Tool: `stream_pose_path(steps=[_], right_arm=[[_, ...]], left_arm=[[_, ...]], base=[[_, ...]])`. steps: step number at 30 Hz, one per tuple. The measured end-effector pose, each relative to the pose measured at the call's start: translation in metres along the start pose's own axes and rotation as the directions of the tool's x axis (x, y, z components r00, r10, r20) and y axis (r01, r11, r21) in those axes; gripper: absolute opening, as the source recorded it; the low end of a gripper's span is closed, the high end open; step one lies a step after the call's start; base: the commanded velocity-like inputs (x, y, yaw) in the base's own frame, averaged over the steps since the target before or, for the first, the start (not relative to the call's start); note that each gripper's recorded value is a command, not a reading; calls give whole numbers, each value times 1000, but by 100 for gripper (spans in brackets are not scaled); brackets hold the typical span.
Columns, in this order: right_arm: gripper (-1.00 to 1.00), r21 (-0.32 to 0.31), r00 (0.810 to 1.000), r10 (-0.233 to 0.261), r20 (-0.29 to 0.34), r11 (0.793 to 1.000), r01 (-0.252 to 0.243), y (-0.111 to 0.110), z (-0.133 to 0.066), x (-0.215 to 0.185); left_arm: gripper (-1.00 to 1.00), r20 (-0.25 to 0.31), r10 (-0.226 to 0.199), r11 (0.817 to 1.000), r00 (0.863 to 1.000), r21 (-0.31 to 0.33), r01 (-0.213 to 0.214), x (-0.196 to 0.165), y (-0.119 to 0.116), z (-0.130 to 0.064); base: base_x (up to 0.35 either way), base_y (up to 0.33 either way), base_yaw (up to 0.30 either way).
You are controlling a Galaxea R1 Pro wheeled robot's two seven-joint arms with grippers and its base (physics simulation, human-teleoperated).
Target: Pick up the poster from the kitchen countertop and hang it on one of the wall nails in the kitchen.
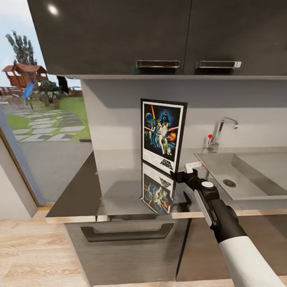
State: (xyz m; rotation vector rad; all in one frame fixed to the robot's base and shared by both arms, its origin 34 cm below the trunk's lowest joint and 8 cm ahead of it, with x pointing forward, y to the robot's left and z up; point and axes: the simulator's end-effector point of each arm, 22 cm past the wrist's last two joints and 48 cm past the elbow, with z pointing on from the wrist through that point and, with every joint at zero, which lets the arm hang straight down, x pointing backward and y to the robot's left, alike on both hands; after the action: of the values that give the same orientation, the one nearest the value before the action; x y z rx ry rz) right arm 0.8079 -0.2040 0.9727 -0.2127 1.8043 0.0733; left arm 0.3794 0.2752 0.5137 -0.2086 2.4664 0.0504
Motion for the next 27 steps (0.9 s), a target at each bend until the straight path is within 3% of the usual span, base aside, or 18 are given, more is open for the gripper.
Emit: stream_pose_path(steps=[12,27], right_arm=[[100,-75,1000,-1,8,997,1,16,0,-4],[100,-84,1000,-2,12,996,3,18,0,-6]], left_arm=[[100,7,0,1000,1000,-1,0,-2,0,0],[100,7,0,1000,1000,-1,0,-2,0,0]], base=[[0,0,0],[4,0,0]])
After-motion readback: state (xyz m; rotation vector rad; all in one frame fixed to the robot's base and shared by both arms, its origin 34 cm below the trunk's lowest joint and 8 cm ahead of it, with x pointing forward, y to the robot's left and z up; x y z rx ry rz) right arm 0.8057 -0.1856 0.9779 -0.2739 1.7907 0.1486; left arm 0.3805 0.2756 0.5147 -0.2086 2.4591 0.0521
